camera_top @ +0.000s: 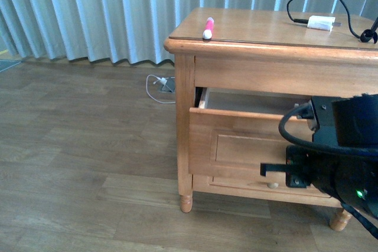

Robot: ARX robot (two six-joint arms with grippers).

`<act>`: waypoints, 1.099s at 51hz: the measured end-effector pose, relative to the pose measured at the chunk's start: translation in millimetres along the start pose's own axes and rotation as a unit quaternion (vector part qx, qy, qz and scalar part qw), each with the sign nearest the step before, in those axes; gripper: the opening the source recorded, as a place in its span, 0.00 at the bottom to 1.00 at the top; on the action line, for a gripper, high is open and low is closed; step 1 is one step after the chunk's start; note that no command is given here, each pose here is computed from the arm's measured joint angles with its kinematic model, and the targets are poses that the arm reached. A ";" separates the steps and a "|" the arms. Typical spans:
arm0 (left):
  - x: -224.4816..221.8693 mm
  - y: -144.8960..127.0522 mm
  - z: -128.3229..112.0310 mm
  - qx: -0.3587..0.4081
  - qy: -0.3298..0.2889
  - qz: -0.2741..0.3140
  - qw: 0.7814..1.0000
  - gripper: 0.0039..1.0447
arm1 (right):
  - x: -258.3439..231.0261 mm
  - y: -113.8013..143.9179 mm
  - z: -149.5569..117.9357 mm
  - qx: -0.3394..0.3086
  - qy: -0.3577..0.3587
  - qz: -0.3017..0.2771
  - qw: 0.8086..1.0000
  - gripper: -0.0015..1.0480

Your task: Place pink marker in drawer with both arms

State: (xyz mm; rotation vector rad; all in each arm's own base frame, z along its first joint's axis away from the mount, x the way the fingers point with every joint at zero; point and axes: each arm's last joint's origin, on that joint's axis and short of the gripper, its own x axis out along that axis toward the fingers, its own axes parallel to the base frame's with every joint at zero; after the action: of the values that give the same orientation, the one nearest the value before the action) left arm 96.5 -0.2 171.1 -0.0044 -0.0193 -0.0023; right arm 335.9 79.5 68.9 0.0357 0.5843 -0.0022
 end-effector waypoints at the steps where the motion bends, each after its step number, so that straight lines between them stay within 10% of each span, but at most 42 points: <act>1: 0.0 0.0 0.0 0.000 0.000 0.000 1.000 0.95 | -3.0 -0.2 -1.4 0.000 0.003 0.002 1.000 0.21; 19: 0.0 0.0 0.0 0.000 0.000 0.000 1.000 0.95 | -63.3 -10.0 -30.3 -0.010 0.050 0.033 0.998 0.22; 43: 0.0 0.0 0.0 0.000 0.000 0.000 1.000 0.95 | -112.3 -24.4 -6.8 0.012 0.029 0.056 0.998 0.92; 56: 0.0 0.0 0.0 0.000 0.000 0.000 1.000 0.95 | -162.4 -47.7 15.6 0.039 -0.012 0.071 0.997 0.92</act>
State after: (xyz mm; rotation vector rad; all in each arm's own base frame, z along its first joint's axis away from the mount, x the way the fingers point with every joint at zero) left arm 96.5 -0.2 171.1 -0.0044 -0.0193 -0.0023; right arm 208.5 30.0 169.9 0.1533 0.5561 0.1130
